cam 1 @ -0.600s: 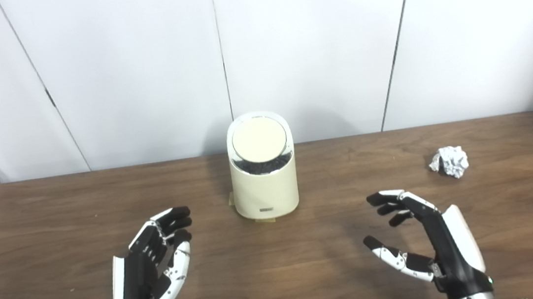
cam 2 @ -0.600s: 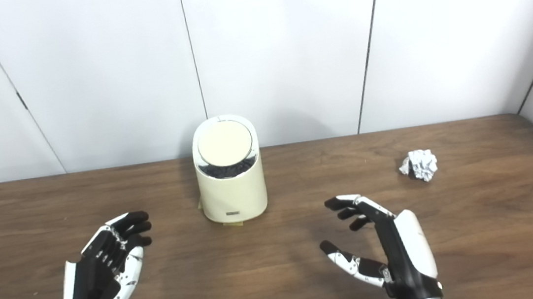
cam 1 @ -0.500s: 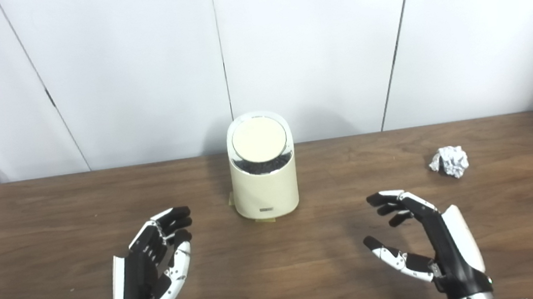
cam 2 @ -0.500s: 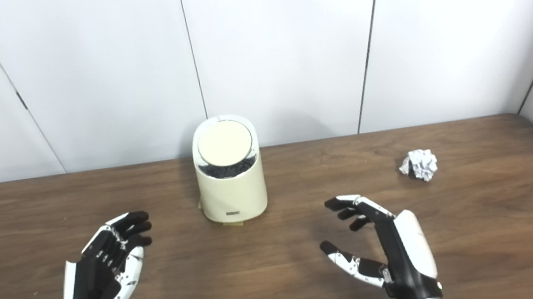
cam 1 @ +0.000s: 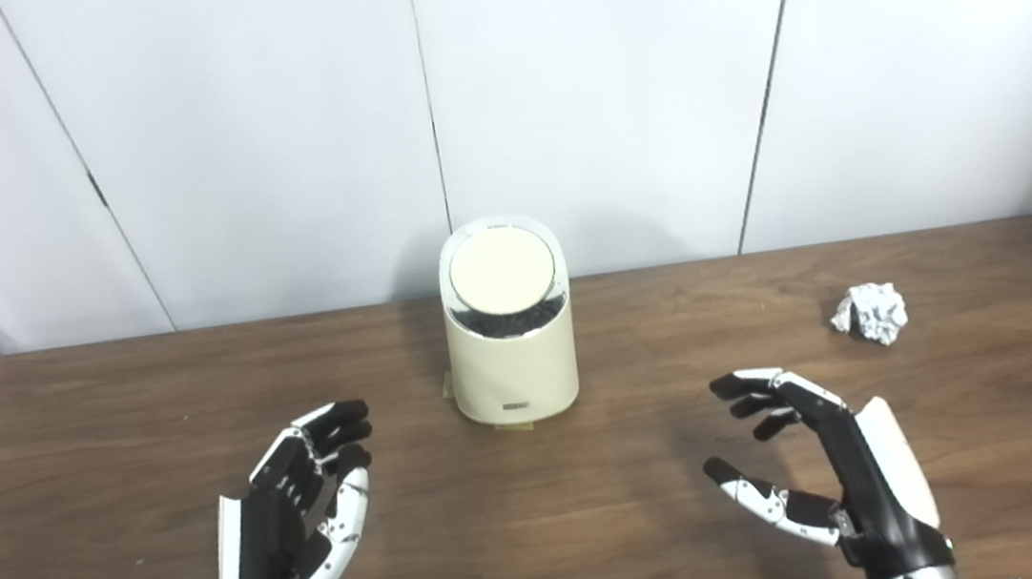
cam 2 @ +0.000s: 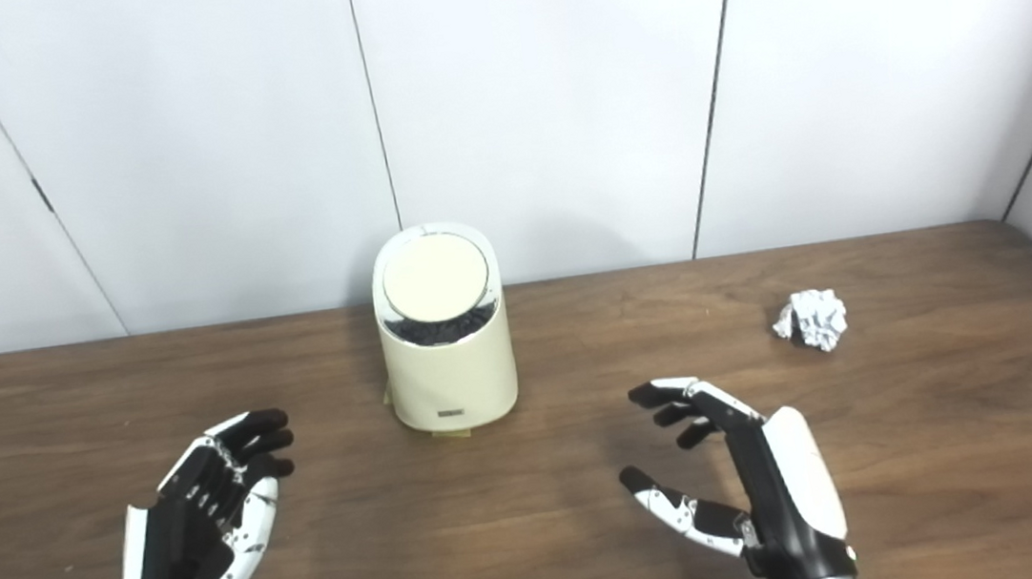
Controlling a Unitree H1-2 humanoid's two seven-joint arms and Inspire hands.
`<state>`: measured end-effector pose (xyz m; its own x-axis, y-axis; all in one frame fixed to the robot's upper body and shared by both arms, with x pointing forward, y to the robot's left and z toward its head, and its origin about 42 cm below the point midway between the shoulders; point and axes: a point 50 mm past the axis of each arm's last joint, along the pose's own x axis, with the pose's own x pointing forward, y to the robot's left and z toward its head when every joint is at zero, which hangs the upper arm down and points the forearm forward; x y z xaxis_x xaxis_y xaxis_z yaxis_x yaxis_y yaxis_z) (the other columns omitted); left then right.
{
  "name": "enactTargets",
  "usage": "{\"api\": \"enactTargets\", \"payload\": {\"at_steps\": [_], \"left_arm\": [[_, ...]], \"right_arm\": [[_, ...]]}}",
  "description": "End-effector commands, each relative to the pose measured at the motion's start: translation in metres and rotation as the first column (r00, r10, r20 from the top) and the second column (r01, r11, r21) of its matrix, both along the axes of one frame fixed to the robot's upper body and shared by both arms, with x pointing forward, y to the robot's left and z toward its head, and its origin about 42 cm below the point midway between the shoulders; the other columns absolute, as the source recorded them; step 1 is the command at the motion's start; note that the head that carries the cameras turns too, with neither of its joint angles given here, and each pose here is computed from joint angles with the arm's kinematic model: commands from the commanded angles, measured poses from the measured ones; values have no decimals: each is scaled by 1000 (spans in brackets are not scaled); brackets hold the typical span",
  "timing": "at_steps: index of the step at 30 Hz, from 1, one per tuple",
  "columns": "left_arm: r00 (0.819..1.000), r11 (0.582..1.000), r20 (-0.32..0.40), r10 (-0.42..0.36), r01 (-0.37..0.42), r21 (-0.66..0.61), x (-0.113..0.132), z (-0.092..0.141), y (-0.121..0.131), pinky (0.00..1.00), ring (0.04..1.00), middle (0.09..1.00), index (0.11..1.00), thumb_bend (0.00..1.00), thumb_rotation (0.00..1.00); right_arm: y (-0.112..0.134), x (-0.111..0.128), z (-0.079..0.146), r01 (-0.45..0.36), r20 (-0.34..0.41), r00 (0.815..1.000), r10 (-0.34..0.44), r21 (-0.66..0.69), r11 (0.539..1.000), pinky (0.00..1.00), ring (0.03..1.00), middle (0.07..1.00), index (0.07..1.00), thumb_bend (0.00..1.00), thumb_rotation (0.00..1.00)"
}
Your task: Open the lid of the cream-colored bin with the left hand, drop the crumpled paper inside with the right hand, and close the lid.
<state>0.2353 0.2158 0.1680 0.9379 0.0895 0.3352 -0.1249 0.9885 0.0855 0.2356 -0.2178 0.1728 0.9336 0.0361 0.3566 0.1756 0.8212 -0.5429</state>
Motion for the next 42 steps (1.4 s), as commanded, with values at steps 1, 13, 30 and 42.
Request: {"api": "enactTargets", "payload": {"at_steps": [1,13,30,42], "left_arm": [[999,1000,-40,27,-27,-10,-23,-11,3,627,705,728,702,217,247],[983,998,-172,-68,66,-18,-6,4,6,793,861,859,844,497,400],[983,971,-125,-135,156,182,99,98,-17,968,1000,1000,1000,900,489],[990,937,-110,-90,121,326,159,137,-38,1000,1000,1000,1000,980,382]], "right_arm": [[-2,-14,-4,-10,9,1000,10,-10,1000,498,629,676,661,273,127],[4,-4,-14,11,7,1000,-11,-4,1000,500,631,679,667,277,141],[10,11,-24,6,0,1000,-6,7,1000,536,653,683,671,279,139],[16,18,-30,3,-15,1000,-2,18,1000,538,657,689,674,282,139]]}}
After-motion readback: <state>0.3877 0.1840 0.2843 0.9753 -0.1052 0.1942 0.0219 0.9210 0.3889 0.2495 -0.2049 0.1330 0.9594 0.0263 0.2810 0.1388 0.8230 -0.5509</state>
